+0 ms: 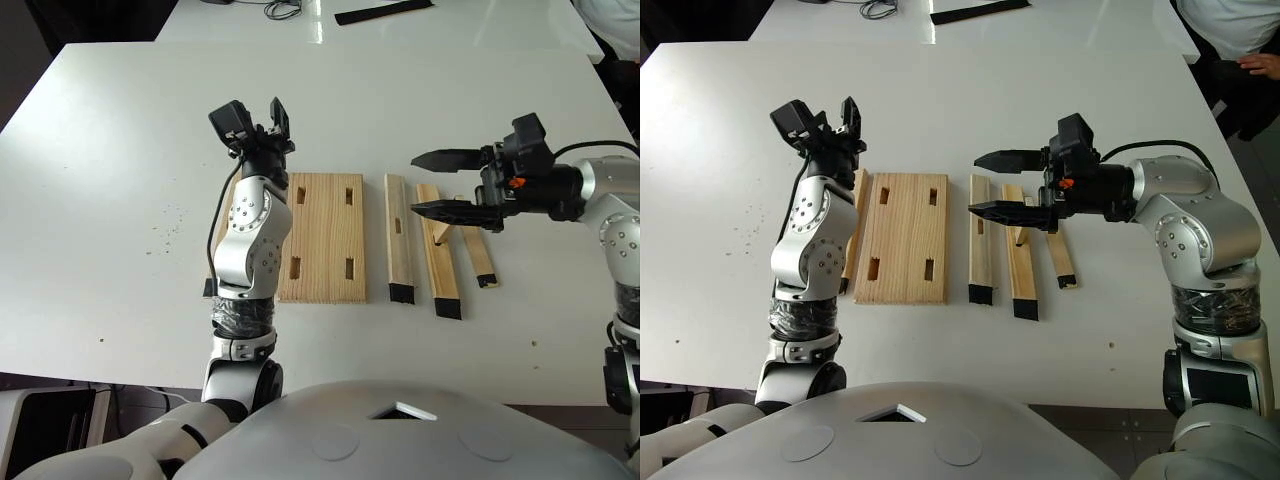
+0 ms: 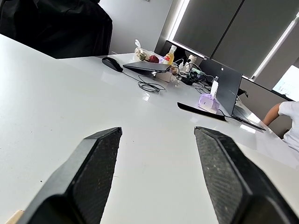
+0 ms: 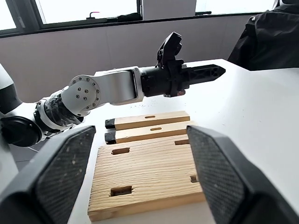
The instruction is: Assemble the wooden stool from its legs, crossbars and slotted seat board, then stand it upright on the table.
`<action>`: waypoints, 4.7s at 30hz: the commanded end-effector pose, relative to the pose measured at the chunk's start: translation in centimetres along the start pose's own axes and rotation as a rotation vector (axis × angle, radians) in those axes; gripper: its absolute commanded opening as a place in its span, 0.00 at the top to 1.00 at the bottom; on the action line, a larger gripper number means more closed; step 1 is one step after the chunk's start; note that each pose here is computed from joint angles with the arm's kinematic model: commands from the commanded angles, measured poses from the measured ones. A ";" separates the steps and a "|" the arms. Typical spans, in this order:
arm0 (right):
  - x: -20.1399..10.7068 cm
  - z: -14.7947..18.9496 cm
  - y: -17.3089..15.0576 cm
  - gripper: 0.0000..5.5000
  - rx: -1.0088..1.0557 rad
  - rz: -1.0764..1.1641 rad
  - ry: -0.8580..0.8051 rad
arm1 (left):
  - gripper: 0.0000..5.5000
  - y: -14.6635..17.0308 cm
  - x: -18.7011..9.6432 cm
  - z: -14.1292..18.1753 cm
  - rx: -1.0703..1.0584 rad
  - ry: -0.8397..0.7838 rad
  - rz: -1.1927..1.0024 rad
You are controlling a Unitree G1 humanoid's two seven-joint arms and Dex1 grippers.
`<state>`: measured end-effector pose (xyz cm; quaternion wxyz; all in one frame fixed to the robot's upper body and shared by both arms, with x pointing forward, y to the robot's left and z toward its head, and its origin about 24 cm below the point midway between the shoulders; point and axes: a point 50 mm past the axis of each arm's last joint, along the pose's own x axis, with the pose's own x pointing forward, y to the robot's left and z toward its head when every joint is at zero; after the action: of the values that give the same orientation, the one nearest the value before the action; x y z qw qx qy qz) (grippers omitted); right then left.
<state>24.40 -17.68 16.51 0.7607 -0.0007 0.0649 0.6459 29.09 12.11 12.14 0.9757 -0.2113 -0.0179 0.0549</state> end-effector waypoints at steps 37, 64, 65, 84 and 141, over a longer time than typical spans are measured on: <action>-4.2 2.7 1.9 0.35 -0.041 0.154 0.313 | 0.48 -0.2 -2.5 -0.2 -0.145 -0.020 0.122; -2.7 -8.0 4.0 0.35 0.533 -0.588 0.629 | 0.48 -1.3 -4.4 -0.7 -0.165 -0.021 0.190; -2.4 -8.0 4.2 0.35 0.542 -0.604 0.627 | 0.48 -1.4 -4.3 -0.7 -0.162 -0.020 0.184; -1.6 -12.4 6.5 0.35 0.413 -0.830 0.730 | 0.48 -3.2 -2.9 -1.3 -0.119 0.046 0.039; 3.0 8.2 -4.4 0.62 0.106 0.183 -0.219 | 0.26 -2.2 -2.4 13.9 -0.307 0.231 -1.432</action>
<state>30.19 -14.30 23.78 0.7105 0.1391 0.0129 0.6897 26.38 15.98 25.26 0.7387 -0.3038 -0.0730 -0.5972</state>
